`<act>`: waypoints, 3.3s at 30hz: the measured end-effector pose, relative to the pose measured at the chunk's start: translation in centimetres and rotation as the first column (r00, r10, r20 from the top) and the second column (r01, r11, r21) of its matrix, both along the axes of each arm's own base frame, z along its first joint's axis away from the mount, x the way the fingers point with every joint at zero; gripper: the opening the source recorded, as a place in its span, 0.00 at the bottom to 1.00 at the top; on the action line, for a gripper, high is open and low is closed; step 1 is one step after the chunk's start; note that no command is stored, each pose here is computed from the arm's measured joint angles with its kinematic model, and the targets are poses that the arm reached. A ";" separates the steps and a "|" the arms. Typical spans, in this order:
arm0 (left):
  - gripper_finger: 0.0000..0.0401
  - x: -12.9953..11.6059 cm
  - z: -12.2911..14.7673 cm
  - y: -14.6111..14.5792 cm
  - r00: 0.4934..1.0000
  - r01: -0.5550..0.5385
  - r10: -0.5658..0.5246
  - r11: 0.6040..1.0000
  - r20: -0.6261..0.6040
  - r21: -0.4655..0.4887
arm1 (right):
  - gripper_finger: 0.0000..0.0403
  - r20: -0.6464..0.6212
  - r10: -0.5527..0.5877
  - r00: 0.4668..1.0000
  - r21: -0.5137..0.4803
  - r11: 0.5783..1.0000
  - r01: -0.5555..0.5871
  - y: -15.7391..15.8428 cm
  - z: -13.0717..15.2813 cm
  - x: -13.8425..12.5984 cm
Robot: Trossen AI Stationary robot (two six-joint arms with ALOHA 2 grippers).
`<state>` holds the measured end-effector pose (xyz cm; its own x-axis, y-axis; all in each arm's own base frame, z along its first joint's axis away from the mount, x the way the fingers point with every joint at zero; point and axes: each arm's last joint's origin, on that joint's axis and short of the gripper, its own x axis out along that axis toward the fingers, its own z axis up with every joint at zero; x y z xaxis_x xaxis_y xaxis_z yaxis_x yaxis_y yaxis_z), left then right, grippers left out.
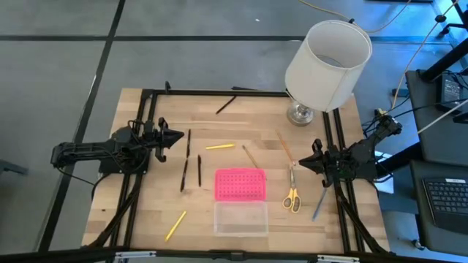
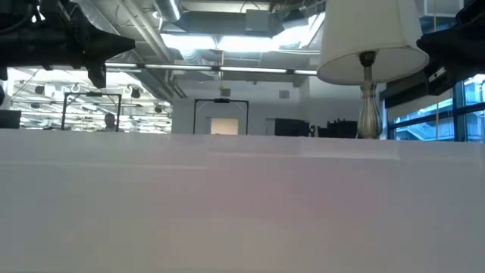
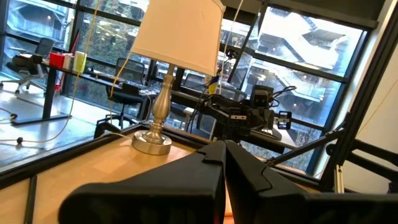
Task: Pick & place school supplies into a supply box
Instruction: Put the yellow pen into the pink supply box
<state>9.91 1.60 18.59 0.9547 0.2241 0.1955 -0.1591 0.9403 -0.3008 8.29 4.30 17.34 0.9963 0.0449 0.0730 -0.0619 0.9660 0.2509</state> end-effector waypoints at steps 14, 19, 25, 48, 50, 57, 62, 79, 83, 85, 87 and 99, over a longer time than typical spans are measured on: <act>0.06 0.0 0.1 0.1 0.999 -0.021 0.023 0.996 0.028 -0.083 | 0.08 0.003 -0.021 1.000 0.005 1.000 0.021 -0.1 0.1 0.0; 0.22 -0.1 0.1 0.3 0.997 -0.060 0.067 0.988 0.042 -0.146 | 0.08 -0.001 -0.091 0.996 0.009 0.996 0.091 -0.3 0.0 0.0; 0.36 -0.1 0.1 0.4 0.992 -0.093 0.110 0.968 0.064 -0.234 | 0.08 -0.009 -0.206 0.978 0.016 0.978 0.207 -0.6 0.0 0.0; 0.35 9.7 9.3 3.0 0.893 -0.008 -0.096 0.973 -0.439 -0.229 | 0.08 -0.030 -0.449 0.893 0.046 0.892 0.450 -1.3 0.0 -0.3; 0.35 11.8 9.5 3.9 0.848 0.012 -0.127 0.975 -0.515 -0.222 | 0.08 -0.031 -0.448 0.893 0.063 0.891 0.449 -1.3 0.0 -0.3; 0.35 18.7 7.5 5.9 0.684 0.206 -0.164 0.978 -0.711 -0.027 | 0.08 -0.031 -0.449 0.893 0.060 0.891 0.450 -1.3 0.0 -0.3; 0.35 21.8 5.4 7.0 0.581 0.243 -0.210 0.967 -0.786 -0.078 | 0.08 -0.033 -0.446 0.895 0.055 0.893 0.447 -1.3 -0.1 -0.2; 0.35 24.6 -3.1 8.2 0.289 0.183 -0.150 0.978 -0.945 -0.099 | 0.08 -0.042 -0.443 0.896 0.030 0.895 0.444 -1.3 -0.3 -0.2; 0.35 24.5 -3.9 8.1 0.249 0.180 -0.164 0.976 -0.955 -0.120 | 0.08 -0.053 -0.444 0.895 0.009 0.896 0.445 -1.3 -0.5 -0.2; 0.35 24.5 -4.0 8.1 0.245 0.180 -0.165 0.976 -0.955 -0.122 | 0.08 -0.053 -0.444 0.895 0.010 0.896 0.445 -1.3 -0.5 -0.2; 0.35 24.6 -4.0 8.1 0.248 0.181 -0.164 0.976 -0.955 -0.121 | 0.08 -0.053 -0.444 0.895 0.009 0.896 0.445 -1.3 -0.5 -0.2; 0.35 24.6 -4.0 7.8 0.245 0.199 -0.211 0.966 -0.946 -0.164 | 0.08 -0.052 -0.445 0.894 0.005 0.895 0.446 -1.3 -0.5 -0.2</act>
